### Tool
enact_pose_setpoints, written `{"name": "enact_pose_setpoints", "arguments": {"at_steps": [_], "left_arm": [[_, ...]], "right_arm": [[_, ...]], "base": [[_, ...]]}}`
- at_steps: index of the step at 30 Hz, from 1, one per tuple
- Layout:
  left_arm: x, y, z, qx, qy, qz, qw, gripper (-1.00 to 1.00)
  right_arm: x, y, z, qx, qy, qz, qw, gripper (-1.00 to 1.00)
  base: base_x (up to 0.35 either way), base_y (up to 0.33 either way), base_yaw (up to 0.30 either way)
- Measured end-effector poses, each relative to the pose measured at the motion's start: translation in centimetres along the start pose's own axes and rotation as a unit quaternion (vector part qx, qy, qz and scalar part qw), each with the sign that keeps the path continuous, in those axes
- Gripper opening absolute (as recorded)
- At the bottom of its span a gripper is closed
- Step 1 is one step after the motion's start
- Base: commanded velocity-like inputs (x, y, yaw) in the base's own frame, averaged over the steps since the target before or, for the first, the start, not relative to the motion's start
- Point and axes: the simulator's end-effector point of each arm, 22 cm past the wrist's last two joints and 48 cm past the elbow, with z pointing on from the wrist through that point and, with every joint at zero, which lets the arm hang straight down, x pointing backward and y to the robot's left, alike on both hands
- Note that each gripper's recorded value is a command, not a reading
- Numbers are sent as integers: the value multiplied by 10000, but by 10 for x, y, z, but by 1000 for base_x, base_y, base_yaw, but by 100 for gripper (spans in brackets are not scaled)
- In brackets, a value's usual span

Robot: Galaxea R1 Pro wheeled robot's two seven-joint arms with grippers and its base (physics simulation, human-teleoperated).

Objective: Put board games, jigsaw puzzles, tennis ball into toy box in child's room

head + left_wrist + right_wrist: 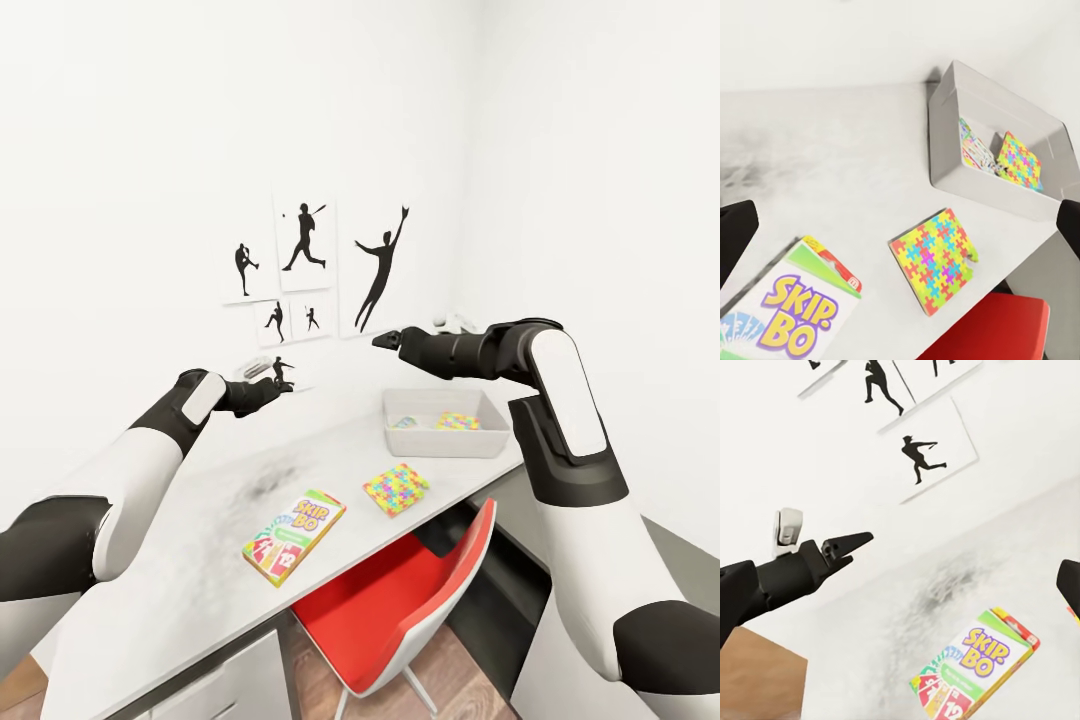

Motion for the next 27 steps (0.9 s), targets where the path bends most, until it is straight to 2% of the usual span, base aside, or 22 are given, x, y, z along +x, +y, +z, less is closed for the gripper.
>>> {"name": "enact_pose_setpoints", "arguments": {"at_steps": [12,20,27], "left_arm": [[0,0,0,2,3,-5,10000,100],[0,0,0,1,4,-2,10000,100],[0,0,0,2,3,-3,10000,100]], "right_arm": [[-1,0,0,-5,-13,10,10000,100],[0,0,0,-1,-7,6,10000,100],[0,0,0,-9,-6,7,10000,100]], "base": [[-13,1,0],[-173,0,0],[-50,0,0]]}}
